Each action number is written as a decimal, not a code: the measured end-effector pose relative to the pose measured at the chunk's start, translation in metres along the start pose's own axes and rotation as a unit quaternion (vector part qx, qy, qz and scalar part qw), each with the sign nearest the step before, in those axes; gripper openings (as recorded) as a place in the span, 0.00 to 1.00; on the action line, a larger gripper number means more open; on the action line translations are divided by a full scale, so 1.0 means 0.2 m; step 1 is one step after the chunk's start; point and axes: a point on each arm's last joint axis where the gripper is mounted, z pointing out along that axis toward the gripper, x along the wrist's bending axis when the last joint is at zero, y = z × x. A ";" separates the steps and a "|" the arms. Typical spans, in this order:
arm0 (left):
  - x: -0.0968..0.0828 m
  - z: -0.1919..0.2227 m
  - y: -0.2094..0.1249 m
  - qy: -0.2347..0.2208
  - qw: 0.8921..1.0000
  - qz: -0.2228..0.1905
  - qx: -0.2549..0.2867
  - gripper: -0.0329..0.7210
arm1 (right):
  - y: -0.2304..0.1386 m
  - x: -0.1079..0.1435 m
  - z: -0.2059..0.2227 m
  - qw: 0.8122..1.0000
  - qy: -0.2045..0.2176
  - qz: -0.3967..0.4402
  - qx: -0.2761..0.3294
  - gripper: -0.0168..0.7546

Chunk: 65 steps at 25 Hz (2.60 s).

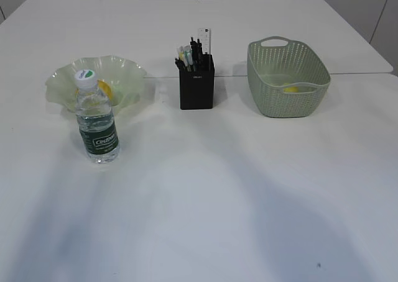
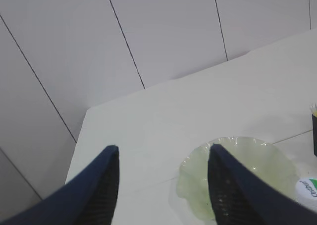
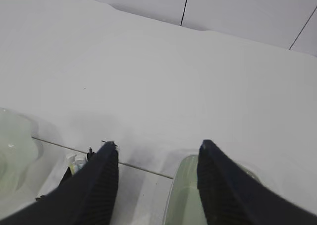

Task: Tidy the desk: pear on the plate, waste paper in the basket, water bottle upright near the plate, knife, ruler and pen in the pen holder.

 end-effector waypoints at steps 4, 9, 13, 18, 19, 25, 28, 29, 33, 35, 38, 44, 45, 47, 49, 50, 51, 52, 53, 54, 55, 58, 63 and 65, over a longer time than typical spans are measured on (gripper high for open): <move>0.00 -0.03 0.01 0.002 1.000 0.000 -0.001 0.58 | 0.02 -0.03 -0.14 1.000 0.002 0.001 -0.017 0.52; 0.00 -0.03 0.00 0.002 1.000 -0.008 0.009 0.58 | 0.02 -0.06 -0.36 0.998 0.004 -0.004 -0.055 0.52; 0.01 -0.07 0.03 0.005 1.000 -0.011 0.001 0.58 | -0.04 -0.08 -0.51 0.997 0.004 -0.018 -0.076 0.52; 0.02 -0.16 0.06 0.010 1.000 -0.011 0.001 0.58 | -0.20 -0.09 -0.63 0.997 0.011 -0.030 -0.073 0.52; 0.02 -0.18 0.06 0.010 1.000 -0.012 0.006 0.58 | -0.24 -0.09 -0.66 0.997 0.012 -0.031 -0.071 0.52; 0.03 -0.30 0.08 0.013 1.000 -0.015 0.023 0.55 | -0.44 -0.09 -0.83 0.997 0.022 -0.026 -0.075 0.52; 0.03 -0.36 0.09 0.015 0.999 -0.019 0.027 0.54 | -0.53 -0.10 -0.92 0.995 0.028 -0.024 -0.091 0.52; 0.03 -0.38 0.09 0.015 0.999 -0.020 0.028 0.54 | -0.56 -0.10 -0.95 0.995 0.029 -0.023 -0.095 0.52; 0.03 -0.44 0.09 0.013 0.999 -0.034 0.036 0.54 | -0.69 -0.11 -1.07 0.993 0.031 -0.019 -0.108 0.52; 0.03 -0.48 0.08 0.012 0.998 -0.040 0.043 0.54 | -0.75 -0.11 -1.12 0.993 0.031 -0.019 -0.112 0.52; 0.03 -0.54 0.07 0.010 0.997 -0.046 0.054 0.54 | -0.83 -0.13 -1.21 0.993 0.026 -0.009 -0.111 0.52; 0.01 -0.72 0.06 0.004 0.996 -0.061 0.064 0.51 | -0.93 -0.18 -1.40 0.994 0.005 0.009 -0.108 0.52; 0.01 -0.75 0.05 0.003 0.996 -0.063 0.065 0.50 | -0.95 -0.18 -1.42 0.995 0.002 0.011 -0.104 0.52; 0.00 -0.80 0.04 0.000 0.996 -0.069 0.063 0.49 | -0.97 -0.20 -1.47 0.995 -0.003 0.016 -0.102 0.52; -0.01 -0.85 0.03 -0.004 0.995 -0.073 0.068 0.49 | -1.01 -0.20 -1.50 0.995 -0.003 0.023 -0.094 0.52; -0.01 -0.88 0.02 -0.007 0.994 -0.077 0.071 0.48 | -1.03 -0.20 -1.52 0.995 -0.002 0.026 -0.091 0.52; -0.02 -0.90 0.01 -0.009 0.994 -0.079 0.070 0.48 | -1.06 -0.20 -1.54 0.996 0.001 0.029 -0.087 0.52; -0.02 -0.93 0.01 -0.011 0.994 -0.081 0.072 0.48 | -1.08 -0.20 -1.55 0.996 0.004 0.032 -0.083 0.52; -0.03 -0.96 0.00 -0.013 0.994 -0.082 0.072 0.48 | -1.10 -0.20 -1.57 0.996 0.007 0.035 -0.084 0.52; -0.03 -0.99 -0.01 -0.013 0.994 -0.083 0.070 0.48 | -1.13 -0.20 -1.60 0.996 0.010 0.037 -0.084 0.52; -0.03 -1.01 -0.02 -0.015 0.994 -0.083 0.073 0.48 | -1.15 -0.20 -1.62 0.996 0.012 0.040 -0.083 0.52; -0.05 -1.08 -0.06 -0.020 0.993 -0.084 0.081 0.48 | -1.23 -0.21 -1.71 0.996 0.011 0.046 -0.082 0.52; -0.06 -1.16 -0.10 -0.026 0.991 -0.084 0.097 0.48 | -1.36 -0.22 -1.83 0.997 0.016 0.047 -0.059 0.52; -0.07 -1.17 -0.11 -0.032 0.990 -0.087 0.108 0.48 | -1.40 -0.22 -1.87 0.997 0.029 0.048 -0.058 0.52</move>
